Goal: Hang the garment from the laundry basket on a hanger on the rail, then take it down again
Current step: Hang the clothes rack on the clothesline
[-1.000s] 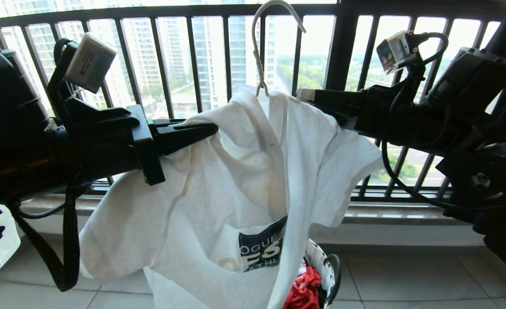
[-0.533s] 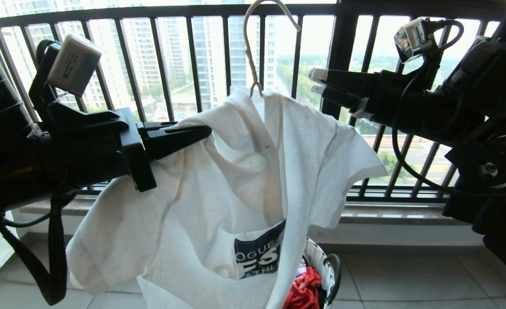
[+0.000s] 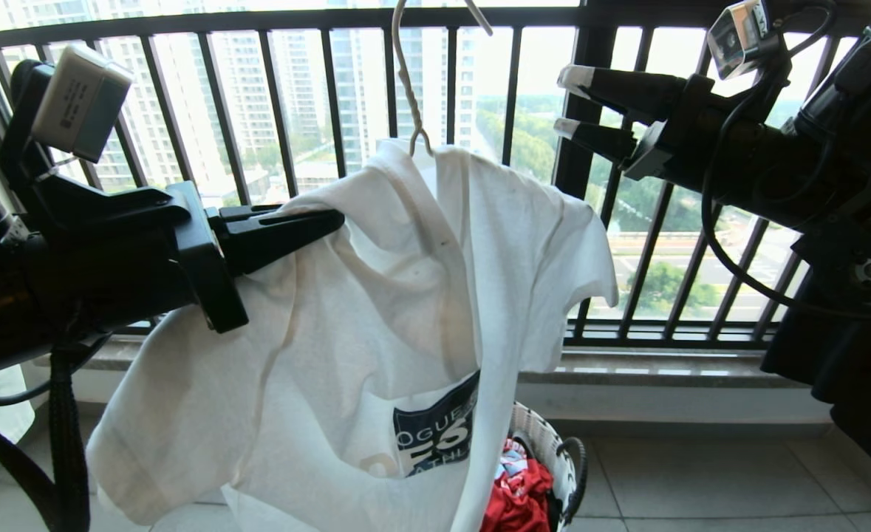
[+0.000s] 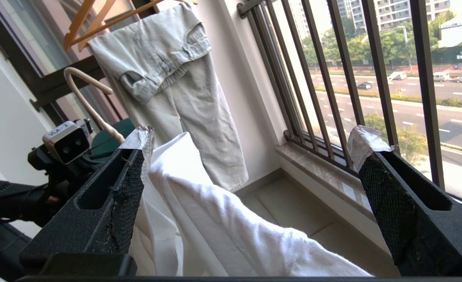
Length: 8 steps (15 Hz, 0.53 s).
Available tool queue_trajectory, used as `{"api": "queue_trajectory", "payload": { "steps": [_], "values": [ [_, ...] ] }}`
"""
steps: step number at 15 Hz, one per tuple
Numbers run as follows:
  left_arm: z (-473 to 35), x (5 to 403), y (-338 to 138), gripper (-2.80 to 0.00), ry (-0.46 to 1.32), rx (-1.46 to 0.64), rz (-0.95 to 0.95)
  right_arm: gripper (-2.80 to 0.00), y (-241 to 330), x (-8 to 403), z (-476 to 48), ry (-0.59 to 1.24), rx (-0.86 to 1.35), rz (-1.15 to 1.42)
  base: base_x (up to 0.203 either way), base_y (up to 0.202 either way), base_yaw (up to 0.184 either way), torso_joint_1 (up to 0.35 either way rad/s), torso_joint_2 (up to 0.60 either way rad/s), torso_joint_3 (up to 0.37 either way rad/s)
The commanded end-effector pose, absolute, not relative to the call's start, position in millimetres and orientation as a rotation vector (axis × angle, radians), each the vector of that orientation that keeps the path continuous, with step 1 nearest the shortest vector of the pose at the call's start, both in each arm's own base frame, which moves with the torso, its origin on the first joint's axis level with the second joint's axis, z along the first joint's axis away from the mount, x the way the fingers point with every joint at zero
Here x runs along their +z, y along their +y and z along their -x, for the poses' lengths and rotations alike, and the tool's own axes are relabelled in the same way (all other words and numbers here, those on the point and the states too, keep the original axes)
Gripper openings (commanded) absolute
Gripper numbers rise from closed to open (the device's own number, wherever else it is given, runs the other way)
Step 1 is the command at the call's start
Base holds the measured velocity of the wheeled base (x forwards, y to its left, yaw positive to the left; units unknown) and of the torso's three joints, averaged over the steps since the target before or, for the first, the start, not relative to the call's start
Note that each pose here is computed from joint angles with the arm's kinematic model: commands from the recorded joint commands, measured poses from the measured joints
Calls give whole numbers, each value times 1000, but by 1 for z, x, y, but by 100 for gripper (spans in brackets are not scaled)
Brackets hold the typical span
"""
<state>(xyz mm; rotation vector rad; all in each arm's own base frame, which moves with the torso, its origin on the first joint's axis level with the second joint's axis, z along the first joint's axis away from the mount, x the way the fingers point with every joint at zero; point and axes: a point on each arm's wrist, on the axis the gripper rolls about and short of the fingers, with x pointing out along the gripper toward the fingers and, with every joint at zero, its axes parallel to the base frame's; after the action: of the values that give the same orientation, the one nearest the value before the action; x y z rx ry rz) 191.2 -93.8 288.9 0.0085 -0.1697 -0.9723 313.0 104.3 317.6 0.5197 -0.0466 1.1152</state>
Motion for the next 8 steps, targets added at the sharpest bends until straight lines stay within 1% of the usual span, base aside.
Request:
{"api": "queue_trajectory", "payload": {
  "steps": [1, 2, 3, 8],
  "values": [
    [-187, 293, -92, -280, -186, -976, -3, 0, 104, 320, -314, -22, 1098, -533, 0, 0, 0, 0, 0, 0],
    [-185, 293, -91, -280, -187, -976, 2, 0, 104, 320, -316, -20, 1070, -539, 0, 0, 0, 0, 0, 0],
    [-182, 294, -90, -280, -187, -977, 13, -280, 104, 320, -317, -39, 1043, -526, 0, 0, 0, 0, 0, 0],
    [-180, 286, -86, -280, -154, -963, 35, -280, 100, 321, -324, -67, 1012, -506, 0, 0, 0, 0, 0, 0]
  ]
}}
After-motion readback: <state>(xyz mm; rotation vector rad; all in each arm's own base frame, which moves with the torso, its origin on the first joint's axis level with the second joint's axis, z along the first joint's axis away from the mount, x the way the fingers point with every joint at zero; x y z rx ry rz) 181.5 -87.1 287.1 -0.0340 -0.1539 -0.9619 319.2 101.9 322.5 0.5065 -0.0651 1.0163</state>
